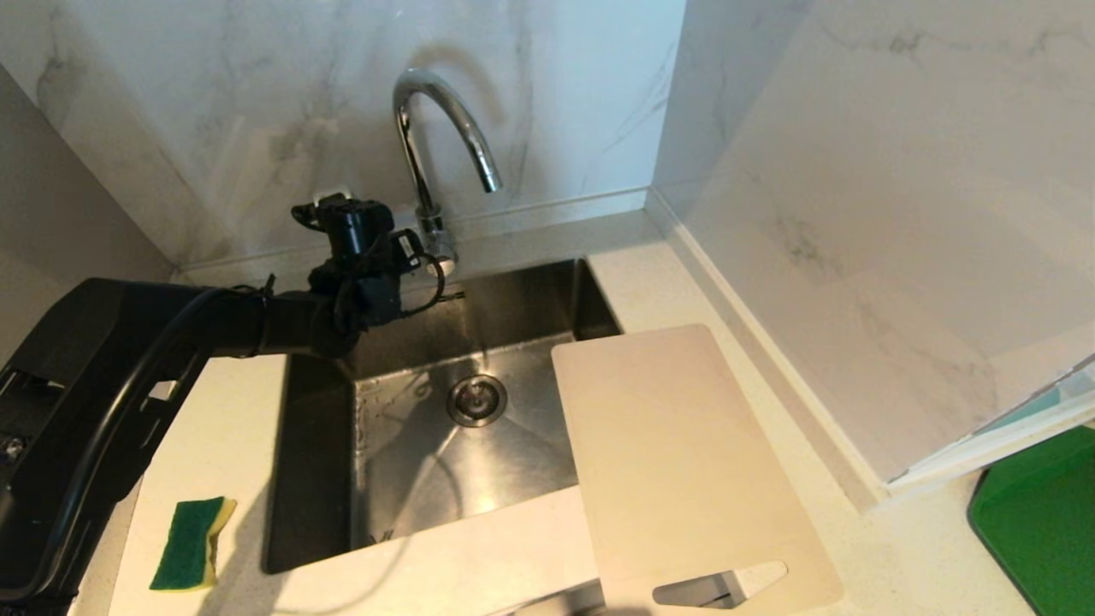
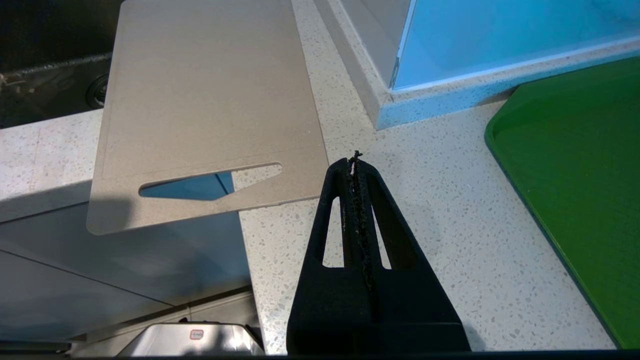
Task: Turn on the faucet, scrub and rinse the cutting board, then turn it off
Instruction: Turn on the tap
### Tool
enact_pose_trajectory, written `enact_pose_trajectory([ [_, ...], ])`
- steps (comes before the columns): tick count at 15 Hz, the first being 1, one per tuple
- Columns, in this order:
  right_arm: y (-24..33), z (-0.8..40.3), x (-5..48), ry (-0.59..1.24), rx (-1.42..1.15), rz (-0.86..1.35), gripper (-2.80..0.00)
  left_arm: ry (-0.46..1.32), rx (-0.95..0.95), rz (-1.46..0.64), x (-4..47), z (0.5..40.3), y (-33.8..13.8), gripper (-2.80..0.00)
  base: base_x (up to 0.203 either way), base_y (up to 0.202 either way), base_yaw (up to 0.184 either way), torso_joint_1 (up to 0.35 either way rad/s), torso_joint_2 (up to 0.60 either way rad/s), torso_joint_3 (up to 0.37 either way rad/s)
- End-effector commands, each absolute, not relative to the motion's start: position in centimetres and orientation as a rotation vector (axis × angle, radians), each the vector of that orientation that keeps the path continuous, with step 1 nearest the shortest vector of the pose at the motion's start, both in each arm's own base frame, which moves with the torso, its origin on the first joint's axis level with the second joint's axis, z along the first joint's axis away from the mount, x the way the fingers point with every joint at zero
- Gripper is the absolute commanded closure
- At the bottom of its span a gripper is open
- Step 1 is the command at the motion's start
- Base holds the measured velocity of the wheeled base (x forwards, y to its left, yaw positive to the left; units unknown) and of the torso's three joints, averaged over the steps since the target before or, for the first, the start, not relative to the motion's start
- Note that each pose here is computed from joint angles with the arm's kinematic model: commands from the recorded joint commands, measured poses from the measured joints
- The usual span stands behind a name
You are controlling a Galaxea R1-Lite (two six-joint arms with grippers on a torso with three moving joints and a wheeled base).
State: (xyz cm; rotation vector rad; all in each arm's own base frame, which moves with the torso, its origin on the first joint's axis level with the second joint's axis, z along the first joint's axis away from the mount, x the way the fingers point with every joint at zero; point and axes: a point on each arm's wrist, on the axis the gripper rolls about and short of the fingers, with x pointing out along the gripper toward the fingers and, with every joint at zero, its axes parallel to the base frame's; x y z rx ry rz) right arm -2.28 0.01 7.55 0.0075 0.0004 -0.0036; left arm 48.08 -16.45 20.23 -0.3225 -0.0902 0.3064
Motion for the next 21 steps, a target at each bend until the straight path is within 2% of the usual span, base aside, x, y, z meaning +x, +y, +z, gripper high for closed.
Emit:
enact_pose_trajectory([
  [1,0.0,7.5,-2.3,-0.002,0.008,-0.003,0.00,-0.069,-0.342,0.313,47.9,19.9,-16.6,-2.80,0.000,0.000,0.000,0.000,0.00,0.000],
  [13,0.0,7.5,-2.3,0.000,0.008,-0.003,0.00,0.035,-0.382,0.330,46.1,18.4,-16.6,-2.80,0.000,0.000,0.000,0.000,0.00,0.000],
  [18,0.0,7.5,-2.3,-0.001,0.008,-0.003,0.00,0.011,-0.397,0.317,45.6,19.9,-16.4,-2.80,0.000,0.000,0.000,0.000,0.00,0.000],
  [21,0.0,7.5,-2.3,0.000,0.008,-0.003,0.00,-0.029,-0.413,0.304,44.6,22.3,-16.0,-2.80,0.000,0.000,0.000,0.000,0.00,0.000],
])
